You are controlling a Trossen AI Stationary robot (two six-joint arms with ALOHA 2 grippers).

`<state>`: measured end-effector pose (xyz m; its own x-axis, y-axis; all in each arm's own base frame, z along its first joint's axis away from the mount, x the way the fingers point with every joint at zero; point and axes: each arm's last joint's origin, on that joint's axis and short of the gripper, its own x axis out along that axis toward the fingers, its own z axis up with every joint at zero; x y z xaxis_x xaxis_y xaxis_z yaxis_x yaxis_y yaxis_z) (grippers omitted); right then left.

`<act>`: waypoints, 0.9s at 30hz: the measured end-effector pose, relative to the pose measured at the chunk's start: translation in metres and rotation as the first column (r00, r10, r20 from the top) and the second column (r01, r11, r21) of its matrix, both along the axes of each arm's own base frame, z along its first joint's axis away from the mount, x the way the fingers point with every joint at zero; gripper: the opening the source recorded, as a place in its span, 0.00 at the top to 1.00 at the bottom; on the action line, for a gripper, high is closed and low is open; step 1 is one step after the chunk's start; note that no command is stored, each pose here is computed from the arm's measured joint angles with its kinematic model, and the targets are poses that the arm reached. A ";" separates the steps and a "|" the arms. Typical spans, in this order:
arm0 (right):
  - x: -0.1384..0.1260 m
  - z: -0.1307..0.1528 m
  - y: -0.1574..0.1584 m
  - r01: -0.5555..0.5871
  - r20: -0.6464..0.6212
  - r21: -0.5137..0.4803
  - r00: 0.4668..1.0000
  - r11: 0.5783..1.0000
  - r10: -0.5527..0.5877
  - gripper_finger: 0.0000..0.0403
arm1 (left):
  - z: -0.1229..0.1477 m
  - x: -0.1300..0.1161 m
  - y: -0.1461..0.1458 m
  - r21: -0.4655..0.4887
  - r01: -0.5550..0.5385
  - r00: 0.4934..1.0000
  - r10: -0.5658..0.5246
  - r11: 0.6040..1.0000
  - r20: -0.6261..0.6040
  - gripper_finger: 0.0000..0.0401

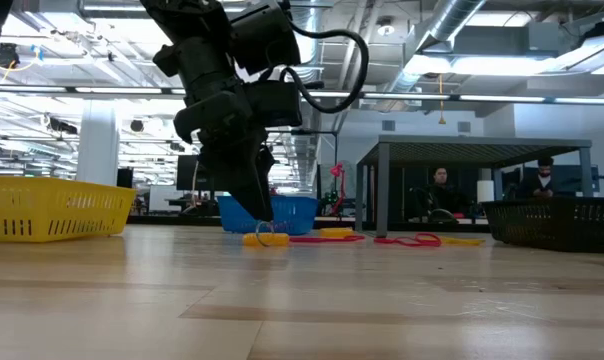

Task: Pick & Place Office Desk Supplies
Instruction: Put the yellow spring keychain into the blue bin

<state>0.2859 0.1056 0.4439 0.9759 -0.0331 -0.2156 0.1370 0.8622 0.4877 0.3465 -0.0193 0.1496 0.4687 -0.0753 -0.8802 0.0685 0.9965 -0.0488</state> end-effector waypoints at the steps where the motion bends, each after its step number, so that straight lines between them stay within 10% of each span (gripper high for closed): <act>1: 0.000 0.000 0.000 0.000 0.000 0.000 1.000 1.000 0.000 0.81 | -0.001 0.000 0.000 -0.001 0.001 1.000 -0.001 1.000 -0.003 0.48; 18: 0.000 0.000 0.000 0.000 0.000 0.000 1.000 1.000 0.000 0.81 | -0.022 0.006 0.000 0.010 -0.004 0.999 0.005 1.000 -0.032 0.49; 27: 0.000 0.000 0.000 0.000 -0.001 -0.001 1.000 1.000 0.000 0.81 | -0.022 0.006 0.001 -0.002 -0.066 0.997 0.066 0.998 -0.034 0.80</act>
<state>0.2858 0.1056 0.4438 0.9758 -0.0328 -0.2163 0.1369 0.8626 0.4870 0.3526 -0.0183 0.1273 0.4424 -0.0475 -0.8955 0.0008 0.9986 -0.0526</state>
